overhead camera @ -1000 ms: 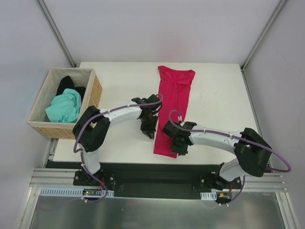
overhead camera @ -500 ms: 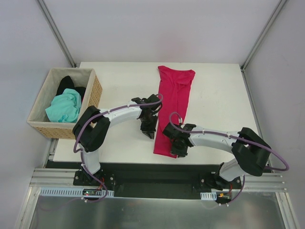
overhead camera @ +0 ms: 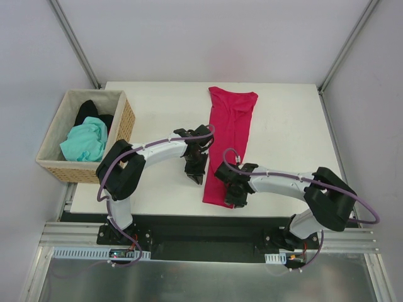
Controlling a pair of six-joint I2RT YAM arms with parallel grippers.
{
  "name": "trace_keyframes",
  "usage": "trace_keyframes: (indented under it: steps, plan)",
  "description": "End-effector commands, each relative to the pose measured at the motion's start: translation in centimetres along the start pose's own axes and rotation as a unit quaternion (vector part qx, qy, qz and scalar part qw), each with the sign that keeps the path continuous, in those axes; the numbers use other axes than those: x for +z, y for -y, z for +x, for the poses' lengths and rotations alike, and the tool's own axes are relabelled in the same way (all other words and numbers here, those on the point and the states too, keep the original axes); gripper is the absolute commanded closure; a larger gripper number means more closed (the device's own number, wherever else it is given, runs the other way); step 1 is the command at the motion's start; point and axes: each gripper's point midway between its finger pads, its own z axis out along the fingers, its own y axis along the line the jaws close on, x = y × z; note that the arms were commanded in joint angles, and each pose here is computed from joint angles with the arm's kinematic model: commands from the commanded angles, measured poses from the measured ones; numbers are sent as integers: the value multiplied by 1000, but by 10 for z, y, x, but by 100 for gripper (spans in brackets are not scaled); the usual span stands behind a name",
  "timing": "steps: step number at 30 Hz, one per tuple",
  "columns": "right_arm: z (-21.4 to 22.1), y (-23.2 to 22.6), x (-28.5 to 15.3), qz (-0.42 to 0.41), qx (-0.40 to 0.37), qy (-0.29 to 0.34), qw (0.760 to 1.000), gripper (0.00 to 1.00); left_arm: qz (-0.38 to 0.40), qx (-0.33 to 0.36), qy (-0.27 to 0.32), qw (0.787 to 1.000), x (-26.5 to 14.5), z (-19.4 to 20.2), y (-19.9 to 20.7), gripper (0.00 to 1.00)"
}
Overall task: Fold and stack the t-shirts
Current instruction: Grab the bottom of the folded rectangular tshirt with both arms
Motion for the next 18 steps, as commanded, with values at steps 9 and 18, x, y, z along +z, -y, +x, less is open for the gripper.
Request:
trace_keyframes:
  steps: [9, 18]
  plan:
    - [-6, -16, 30, -10, 2, -4, 1000, 68, -5, -4, 5, 1000, -18, 4, -1, 87]
    - [-8, -18, 44, -11, -2, -6, 1000, 85, -11, -8, -2, 1000, -19, 9, -5, 86]
